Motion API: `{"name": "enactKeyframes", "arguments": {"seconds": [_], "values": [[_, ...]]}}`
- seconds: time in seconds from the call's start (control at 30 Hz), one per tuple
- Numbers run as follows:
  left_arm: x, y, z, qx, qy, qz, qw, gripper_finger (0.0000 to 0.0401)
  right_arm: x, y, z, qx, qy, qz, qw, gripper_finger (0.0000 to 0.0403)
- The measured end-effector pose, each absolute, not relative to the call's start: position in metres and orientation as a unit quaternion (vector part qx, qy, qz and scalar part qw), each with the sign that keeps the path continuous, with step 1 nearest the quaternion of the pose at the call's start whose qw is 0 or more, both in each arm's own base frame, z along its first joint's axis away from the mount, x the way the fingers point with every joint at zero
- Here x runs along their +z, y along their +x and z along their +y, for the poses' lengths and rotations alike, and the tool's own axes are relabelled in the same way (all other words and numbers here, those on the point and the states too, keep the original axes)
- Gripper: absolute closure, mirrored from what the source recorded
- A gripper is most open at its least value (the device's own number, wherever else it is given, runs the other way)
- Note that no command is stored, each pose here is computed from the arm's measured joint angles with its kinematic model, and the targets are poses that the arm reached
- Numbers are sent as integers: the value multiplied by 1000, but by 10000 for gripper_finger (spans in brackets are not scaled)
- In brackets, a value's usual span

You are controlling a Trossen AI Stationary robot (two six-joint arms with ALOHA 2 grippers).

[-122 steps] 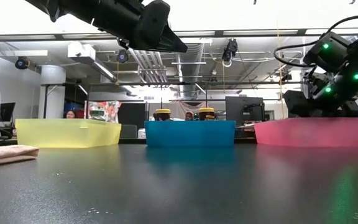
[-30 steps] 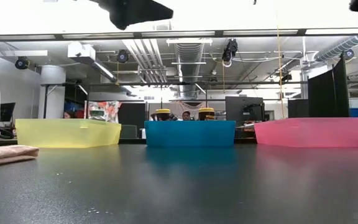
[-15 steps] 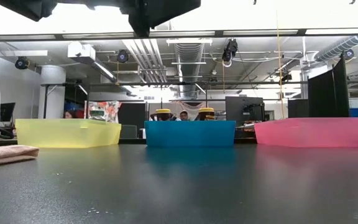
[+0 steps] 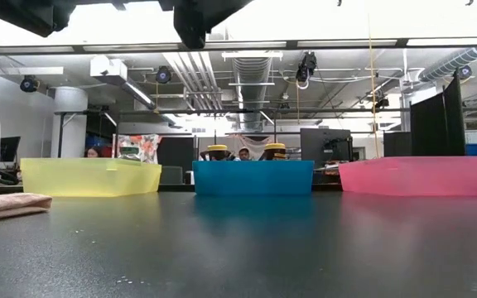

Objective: Sort spices by type
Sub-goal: Put the green seasoning bottle into the yellow bin

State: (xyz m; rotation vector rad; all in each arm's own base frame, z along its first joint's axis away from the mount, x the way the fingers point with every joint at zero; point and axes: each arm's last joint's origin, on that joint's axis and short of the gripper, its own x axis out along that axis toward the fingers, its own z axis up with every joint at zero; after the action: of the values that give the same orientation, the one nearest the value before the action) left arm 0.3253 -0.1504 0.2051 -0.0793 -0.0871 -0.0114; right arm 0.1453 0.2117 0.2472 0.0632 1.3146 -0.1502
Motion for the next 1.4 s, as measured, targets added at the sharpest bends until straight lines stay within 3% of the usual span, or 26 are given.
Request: {"name": "enactKeyframes", "arguments": {"seconds": [0.23,0.37,0.5,0.8,0.97,1.07,1.4], "values": [[205,324,-152,-9,-40,-44,998,118,256,143,206,-70,42,592,802,389],[205,324,-152,-8,-40,-43,998,118,265,140,201,-73,69,584,806,359],[205,324,-152,-8,-40,-43,998,118,269,139,198,-72,73,578,810,300],[205,325,-152,-8,-39,-41,998,118,254,145,207,-80,26,584,808,124],[205,325,-152,-8,-39,-41,998,118,253,146,207,-92,40,582,807,56],[204,325,-152,-8,-38,-40,998,118,251,147,206,-98,44,582,806,39],[204,325,-152,-7,-38,-40,998,118,228,156,198,-105,55,581,805,40]]}}
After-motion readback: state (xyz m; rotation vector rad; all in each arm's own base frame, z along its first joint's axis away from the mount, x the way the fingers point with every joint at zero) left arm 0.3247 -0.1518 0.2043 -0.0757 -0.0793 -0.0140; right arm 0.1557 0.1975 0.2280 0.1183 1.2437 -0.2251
